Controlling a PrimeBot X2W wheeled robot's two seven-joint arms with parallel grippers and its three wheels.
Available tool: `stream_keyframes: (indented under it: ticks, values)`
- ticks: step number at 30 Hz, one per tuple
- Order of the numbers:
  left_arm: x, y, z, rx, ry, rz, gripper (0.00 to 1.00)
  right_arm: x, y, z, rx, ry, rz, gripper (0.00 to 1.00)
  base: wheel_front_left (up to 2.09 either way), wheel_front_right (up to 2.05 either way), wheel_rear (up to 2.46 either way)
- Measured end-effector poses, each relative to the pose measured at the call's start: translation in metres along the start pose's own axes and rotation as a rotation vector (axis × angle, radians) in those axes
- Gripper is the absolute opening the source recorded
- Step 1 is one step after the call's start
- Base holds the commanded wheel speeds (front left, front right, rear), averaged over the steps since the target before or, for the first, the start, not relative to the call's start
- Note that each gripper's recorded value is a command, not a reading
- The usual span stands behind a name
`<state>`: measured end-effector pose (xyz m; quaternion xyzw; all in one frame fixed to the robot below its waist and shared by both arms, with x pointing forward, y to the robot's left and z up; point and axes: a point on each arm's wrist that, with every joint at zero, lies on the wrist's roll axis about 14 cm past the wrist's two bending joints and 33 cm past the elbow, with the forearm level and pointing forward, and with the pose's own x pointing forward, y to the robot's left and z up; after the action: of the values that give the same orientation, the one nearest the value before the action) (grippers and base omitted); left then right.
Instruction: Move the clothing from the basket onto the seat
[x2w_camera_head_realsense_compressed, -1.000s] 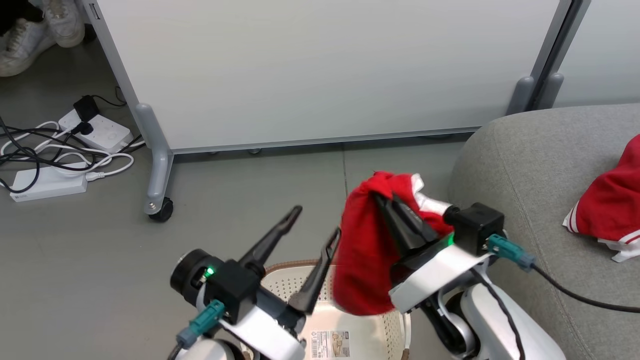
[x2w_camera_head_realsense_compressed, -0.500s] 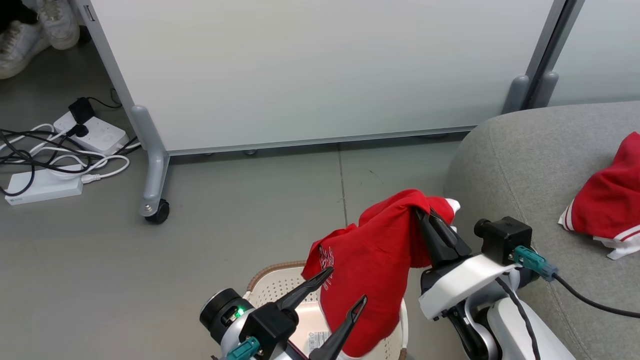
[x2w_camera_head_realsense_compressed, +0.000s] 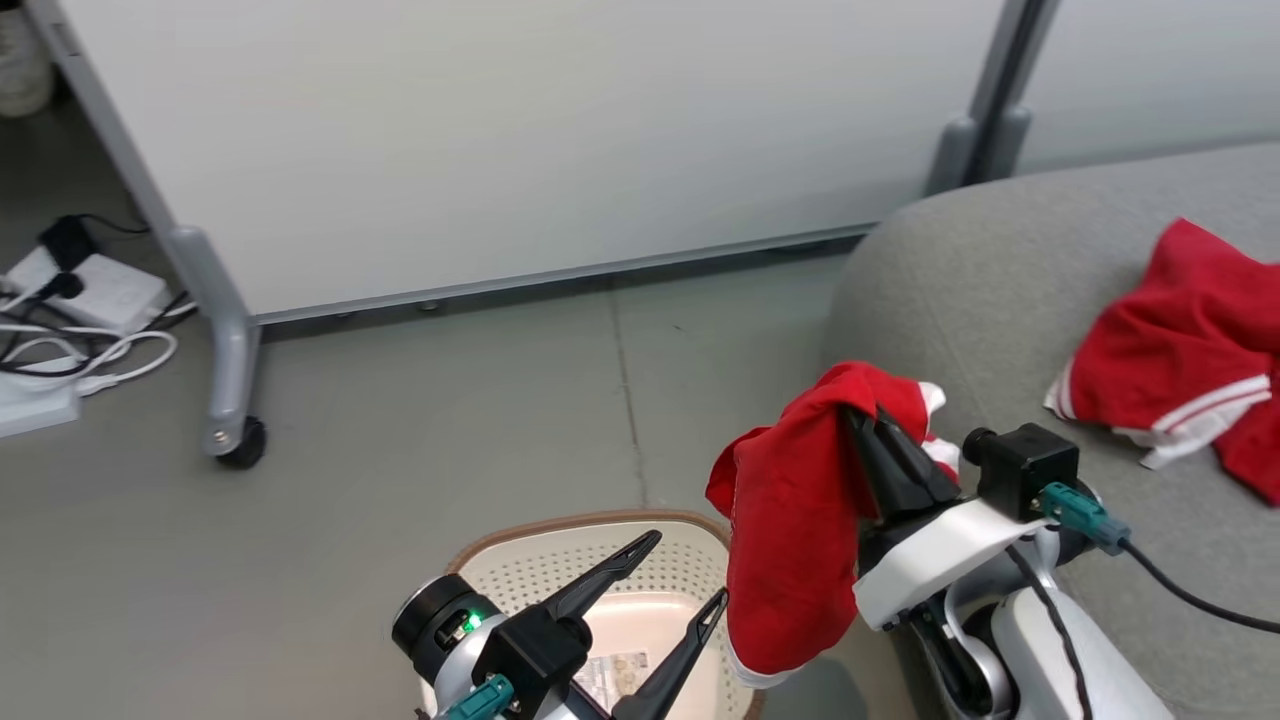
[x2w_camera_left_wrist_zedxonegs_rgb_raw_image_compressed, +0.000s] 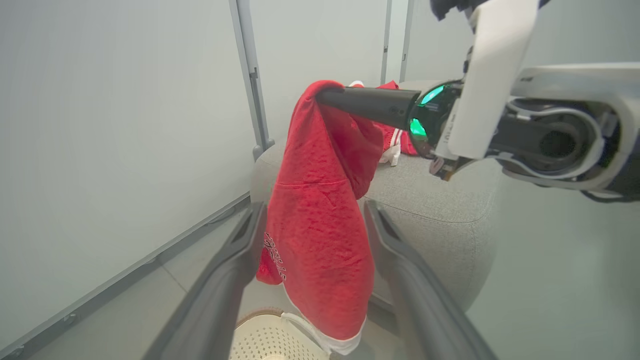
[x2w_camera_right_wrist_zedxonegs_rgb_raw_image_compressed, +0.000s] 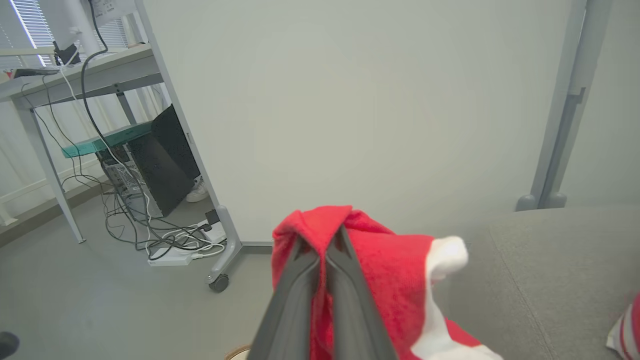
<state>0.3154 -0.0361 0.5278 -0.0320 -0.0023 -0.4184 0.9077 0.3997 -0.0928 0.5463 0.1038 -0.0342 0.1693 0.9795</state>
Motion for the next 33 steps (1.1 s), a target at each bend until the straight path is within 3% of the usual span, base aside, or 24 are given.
stream_keyframes:
  ticks: [12,21,29,33]
  values:
    - [0.038,-0.019,-0.004,0.003,0.013,-0.176,1.0,-0.034,-0.074,0.019,-0.052,-0.045,-0.23,0.0,0.0,0.0,0.0]
    - [0.067,-0.034,-0.022,-0.022,0.048,-0.33,1.0,-0.074,-0.131,0.009,-0.066,-0.018,-0.442,0.0,0.0,0.0,0.0]
    - [0.083,-0.049,-0.033,-0.053,0.061,-0.425,1.0,-0.101,-0.156,0.007,-0.064,-0.017,-0.553,0.0,0.0,0.0,0.0]
    - [0.088,-0.049,-0.034,-0.053,0.06,-0.44,1.0,-0.102,-0.17,0.023,-0.092,-0.066,-0.587,0.0,0.0,0.0,0.0]
